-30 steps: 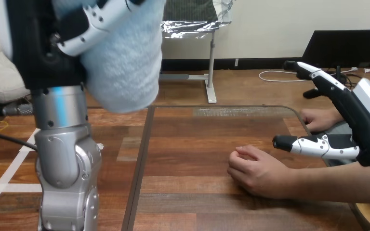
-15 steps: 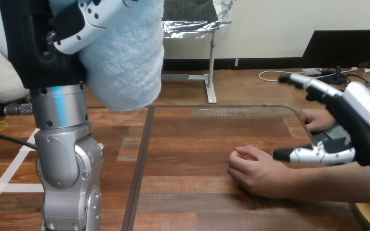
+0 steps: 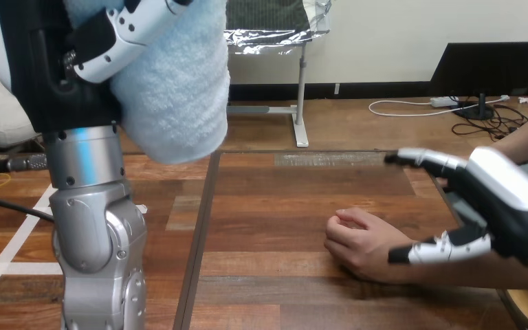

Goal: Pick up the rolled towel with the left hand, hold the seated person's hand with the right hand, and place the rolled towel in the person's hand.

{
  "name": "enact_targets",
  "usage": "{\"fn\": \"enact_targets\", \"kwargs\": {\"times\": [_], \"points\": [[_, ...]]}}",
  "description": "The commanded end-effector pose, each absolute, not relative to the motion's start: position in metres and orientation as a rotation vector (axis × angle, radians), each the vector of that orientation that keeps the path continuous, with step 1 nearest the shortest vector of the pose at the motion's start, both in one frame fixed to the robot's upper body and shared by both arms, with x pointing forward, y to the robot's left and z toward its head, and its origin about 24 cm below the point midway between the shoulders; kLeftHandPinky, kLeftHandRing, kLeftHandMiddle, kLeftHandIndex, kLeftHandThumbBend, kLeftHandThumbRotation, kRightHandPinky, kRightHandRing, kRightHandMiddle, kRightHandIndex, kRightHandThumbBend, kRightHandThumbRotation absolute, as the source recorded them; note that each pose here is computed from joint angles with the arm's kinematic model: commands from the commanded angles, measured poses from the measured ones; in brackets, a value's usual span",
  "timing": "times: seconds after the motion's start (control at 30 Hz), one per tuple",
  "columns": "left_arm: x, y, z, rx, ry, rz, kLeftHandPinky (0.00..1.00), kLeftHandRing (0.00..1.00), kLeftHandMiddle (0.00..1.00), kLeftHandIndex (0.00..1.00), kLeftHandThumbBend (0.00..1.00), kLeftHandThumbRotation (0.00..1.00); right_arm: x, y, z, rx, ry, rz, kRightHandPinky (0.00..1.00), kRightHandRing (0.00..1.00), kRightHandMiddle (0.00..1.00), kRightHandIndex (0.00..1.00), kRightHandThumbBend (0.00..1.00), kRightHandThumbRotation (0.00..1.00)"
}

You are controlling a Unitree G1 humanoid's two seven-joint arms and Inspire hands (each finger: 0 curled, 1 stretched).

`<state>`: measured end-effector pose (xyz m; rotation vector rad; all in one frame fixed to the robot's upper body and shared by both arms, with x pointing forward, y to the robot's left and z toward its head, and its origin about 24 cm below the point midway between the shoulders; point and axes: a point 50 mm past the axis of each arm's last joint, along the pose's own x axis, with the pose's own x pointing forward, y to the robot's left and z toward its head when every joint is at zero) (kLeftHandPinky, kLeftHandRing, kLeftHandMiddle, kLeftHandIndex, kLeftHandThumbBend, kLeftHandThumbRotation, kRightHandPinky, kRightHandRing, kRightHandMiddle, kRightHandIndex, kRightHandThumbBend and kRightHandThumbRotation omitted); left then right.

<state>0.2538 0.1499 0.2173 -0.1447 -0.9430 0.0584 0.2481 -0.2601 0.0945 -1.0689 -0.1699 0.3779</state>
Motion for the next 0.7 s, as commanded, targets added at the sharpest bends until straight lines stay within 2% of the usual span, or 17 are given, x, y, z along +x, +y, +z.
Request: {"fn": "enact_targets", "kwargs": {"times": [0.0,0.4,0.67], "points": [[0.255,0.149,0.218,-0.158,-0.941,0.057,0.17,0.22,0.3,0.37,0.46,0.0,0.262,-0.26,0.112,-1.117,-0.24,0.382,0.85,0.85,0.85,0.84,1.0,0.38],[0.255,0.148,0.213,-0.153,-0.924,0.062,0.16,0.21,0.3,0.37,0.45,0.0,0.264,-0.262,0.101,-1.139,-0.19,0.422,0.83,0.84,0.85,0.84,1.0,0.39],[0.255,0.148,0.211,-0.161,-0.917,0.058,0.16,0.21,0.3,0.37,0.44,0.0,0.265,-0.265,0.094,-1.146,-0.152,0.442,0.82,0.83,0.84,0.83,1.0,0.34]]}}
